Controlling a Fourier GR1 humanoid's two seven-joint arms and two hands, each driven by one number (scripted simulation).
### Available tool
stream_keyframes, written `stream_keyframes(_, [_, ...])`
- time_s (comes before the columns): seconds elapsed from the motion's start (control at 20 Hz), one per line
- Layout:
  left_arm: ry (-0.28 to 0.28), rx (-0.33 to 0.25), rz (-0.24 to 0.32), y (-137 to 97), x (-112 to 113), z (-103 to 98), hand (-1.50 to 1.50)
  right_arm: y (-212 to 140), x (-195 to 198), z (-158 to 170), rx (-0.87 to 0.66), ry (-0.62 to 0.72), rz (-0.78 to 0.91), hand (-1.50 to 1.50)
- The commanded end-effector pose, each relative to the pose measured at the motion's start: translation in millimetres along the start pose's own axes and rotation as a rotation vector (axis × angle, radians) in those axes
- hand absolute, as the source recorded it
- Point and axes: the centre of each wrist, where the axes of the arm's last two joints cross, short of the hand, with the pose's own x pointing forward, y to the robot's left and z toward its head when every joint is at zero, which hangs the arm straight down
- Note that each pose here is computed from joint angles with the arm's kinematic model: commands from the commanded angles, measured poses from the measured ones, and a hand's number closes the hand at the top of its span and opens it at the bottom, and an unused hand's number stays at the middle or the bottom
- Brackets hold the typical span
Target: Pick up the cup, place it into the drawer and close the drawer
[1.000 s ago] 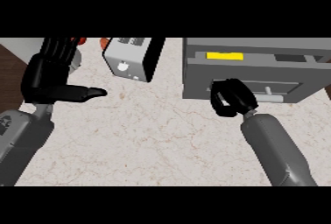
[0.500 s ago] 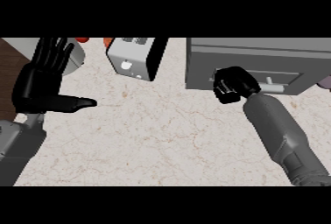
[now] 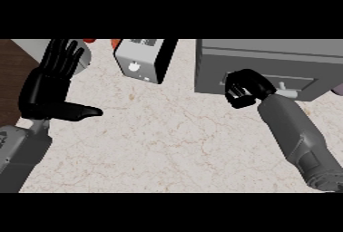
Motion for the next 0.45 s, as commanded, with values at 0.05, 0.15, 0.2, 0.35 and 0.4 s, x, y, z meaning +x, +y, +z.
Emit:
stream_keyframes(0.05, [-0.007, -0.017, 0.016, -2.3, 0.1, -1.5, -1.5, -54.1, -9.9, 4.8, -0.148, 0.128, 0.003, 1.5])
stream_keyframes(0.15, [-0.006, -0.035, 0.018, -2.7, -7.2, 2.1, -1.5, -70.0, -8.4, 5.1, -0.175, 0.11, -0.004, 1.5])
stream_keyframes(0.2, [0.015, -0.031, 0.026, -3.9, -10.7, 7.9, -1.5, -65.0, -11.1, 7.0, -0.191, 0.115, -0.03, 1.5])
stream_keyframes(0.35, [0.017, -0.032, 0.032, -5.6, -15.5, 9.2, -1.5, -67.0, -19.2, 15.0, -0.184, 0.108, -0.018, 1.5])
stream_keyframes(0.4, [0.016, -0.022, 0.018, -5.6, -10.7, 5.2, -1.5, -68.4, -14.7, 10.5, -0.186, 0.109, -0.025, 1.5])
